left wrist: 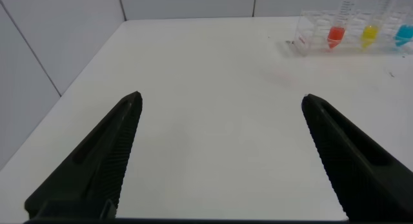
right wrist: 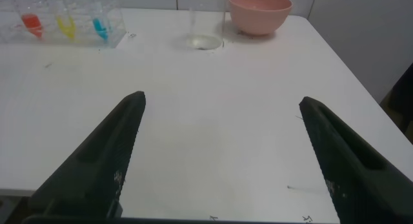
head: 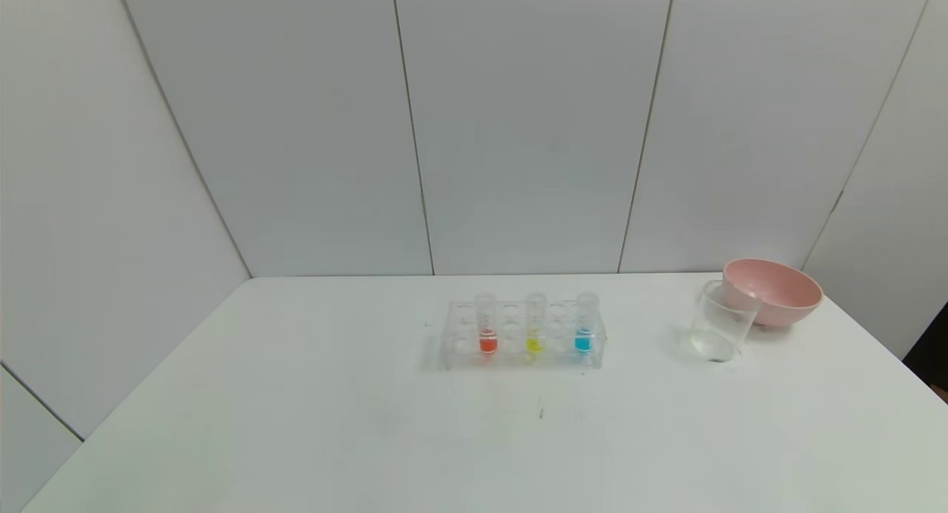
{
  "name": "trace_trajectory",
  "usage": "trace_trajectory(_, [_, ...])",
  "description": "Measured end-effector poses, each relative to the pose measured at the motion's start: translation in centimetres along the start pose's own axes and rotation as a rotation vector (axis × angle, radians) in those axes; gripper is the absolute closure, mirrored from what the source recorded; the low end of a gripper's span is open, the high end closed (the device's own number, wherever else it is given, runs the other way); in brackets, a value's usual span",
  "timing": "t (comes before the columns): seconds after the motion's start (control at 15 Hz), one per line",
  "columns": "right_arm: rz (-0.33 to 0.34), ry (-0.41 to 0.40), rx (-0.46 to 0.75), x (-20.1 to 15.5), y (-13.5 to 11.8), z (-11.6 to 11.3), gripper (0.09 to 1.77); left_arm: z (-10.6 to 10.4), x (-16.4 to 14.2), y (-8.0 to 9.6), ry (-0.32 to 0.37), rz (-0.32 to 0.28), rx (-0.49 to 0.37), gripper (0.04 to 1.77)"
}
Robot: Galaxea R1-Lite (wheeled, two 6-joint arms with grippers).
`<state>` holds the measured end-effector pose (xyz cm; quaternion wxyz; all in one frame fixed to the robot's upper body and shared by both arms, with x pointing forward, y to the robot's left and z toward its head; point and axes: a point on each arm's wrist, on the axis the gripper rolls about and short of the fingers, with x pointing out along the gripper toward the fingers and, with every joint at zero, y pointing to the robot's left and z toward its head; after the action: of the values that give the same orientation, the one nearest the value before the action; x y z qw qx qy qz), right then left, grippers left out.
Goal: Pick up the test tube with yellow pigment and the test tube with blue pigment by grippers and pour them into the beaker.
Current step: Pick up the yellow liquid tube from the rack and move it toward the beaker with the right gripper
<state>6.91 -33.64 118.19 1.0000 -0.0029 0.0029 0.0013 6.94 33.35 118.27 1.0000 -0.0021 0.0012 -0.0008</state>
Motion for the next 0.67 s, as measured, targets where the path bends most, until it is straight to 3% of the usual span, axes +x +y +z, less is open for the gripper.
trace_trajectory(0.67, [-0.002,-0.007,0.005,0.0,0.0,0.07,0.15,0.0,0.0,0.0,0.0,0.0,0.0,0.05])
